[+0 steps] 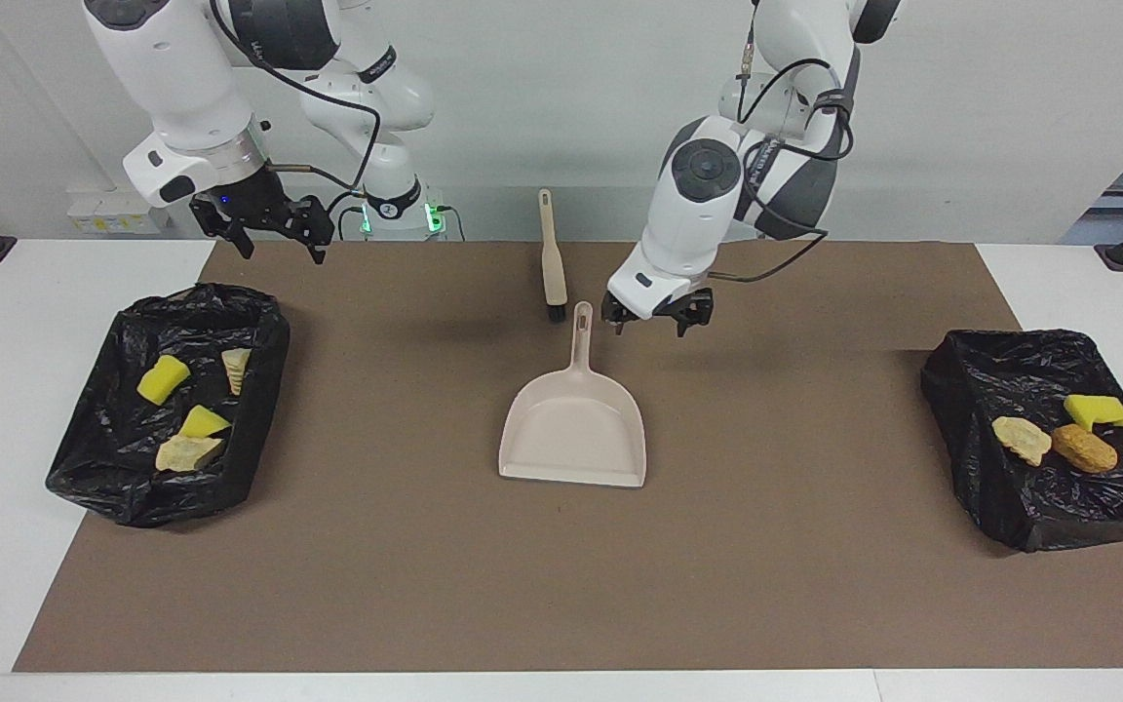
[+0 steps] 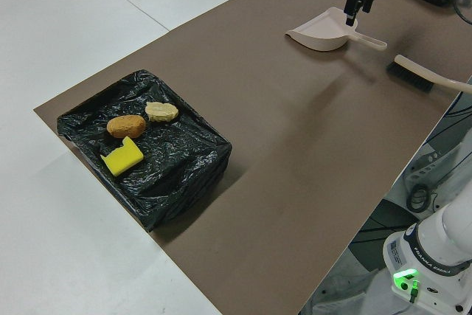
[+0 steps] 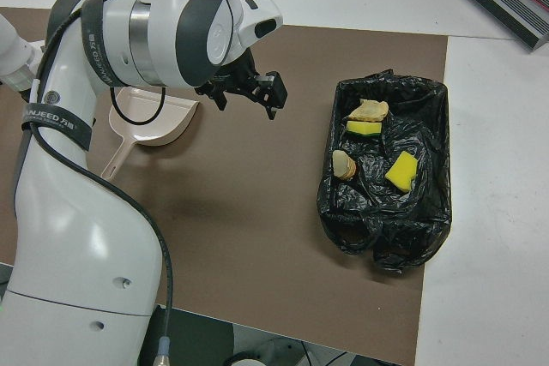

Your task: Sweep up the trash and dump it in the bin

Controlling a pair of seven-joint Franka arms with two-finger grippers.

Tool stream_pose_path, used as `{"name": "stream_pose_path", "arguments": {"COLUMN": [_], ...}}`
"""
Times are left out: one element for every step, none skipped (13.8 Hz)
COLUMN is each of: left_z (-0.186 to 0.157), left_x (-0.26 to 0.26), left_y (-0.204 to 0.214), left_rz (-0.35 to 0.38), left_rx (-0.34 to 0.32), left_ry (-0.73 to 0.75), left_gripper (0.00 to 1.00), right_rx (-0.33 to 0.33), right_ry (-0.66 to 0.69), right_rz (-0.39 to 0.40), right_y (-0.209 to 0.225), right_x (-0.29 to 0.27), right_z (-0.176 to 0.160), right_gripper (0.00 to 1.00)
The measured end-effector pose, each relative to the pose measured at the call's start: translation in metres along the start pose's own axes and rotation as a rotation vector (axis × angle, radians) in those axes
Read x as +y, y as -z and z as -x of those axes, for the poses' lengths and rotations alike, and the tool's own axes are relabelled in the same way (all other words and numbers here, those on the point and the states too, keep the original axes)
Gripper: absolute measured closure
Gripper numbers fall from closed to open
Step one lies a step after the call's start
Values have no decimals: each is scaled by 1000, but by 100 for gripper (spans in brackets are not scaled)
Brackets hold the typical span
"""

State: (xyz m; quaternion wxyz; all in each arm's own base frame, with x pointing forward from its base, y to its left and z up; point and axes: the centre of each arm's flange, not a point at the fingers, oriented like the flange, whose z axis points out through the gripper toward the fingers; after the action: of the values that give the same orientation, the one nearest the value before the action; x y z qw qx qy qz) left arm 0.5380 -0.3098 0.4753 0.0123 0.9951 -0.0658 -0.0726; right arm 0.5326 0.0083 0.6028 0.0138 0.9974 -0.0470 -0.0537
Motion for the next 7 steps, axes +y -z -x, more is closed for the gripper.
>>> {"name": "stream_pose_path", "arguments": {"left_z": [-6,-11,-13,-14,-13,-11,-7], "left_x": [-25,-51,-77,-103,-129,-154,-176], "left_y": [12,24,35,46,57,67,77], "left_rz": [1,2,2,2,2,1,0], "left_rx": [5,14,21,29,40,46,55], "left_ry": [-28,-55,-83,-118,-148,-163,-168], "left_gripper": [0,0,0,0,0,0,0], "right_rx": [0,0,0,0,0,0,0], "right_ry": [0,0,0,0,0,0,0], "right_rz": [0,0,0,0,0,0,0], "right_y": [0,0,0,0,0,0,0], "right_x": [0,0,0,0,0,0,0], "right_z": [0,0,0,0,0,0,0], "right_gripper": [0,0,0,0,0,0,0]}}
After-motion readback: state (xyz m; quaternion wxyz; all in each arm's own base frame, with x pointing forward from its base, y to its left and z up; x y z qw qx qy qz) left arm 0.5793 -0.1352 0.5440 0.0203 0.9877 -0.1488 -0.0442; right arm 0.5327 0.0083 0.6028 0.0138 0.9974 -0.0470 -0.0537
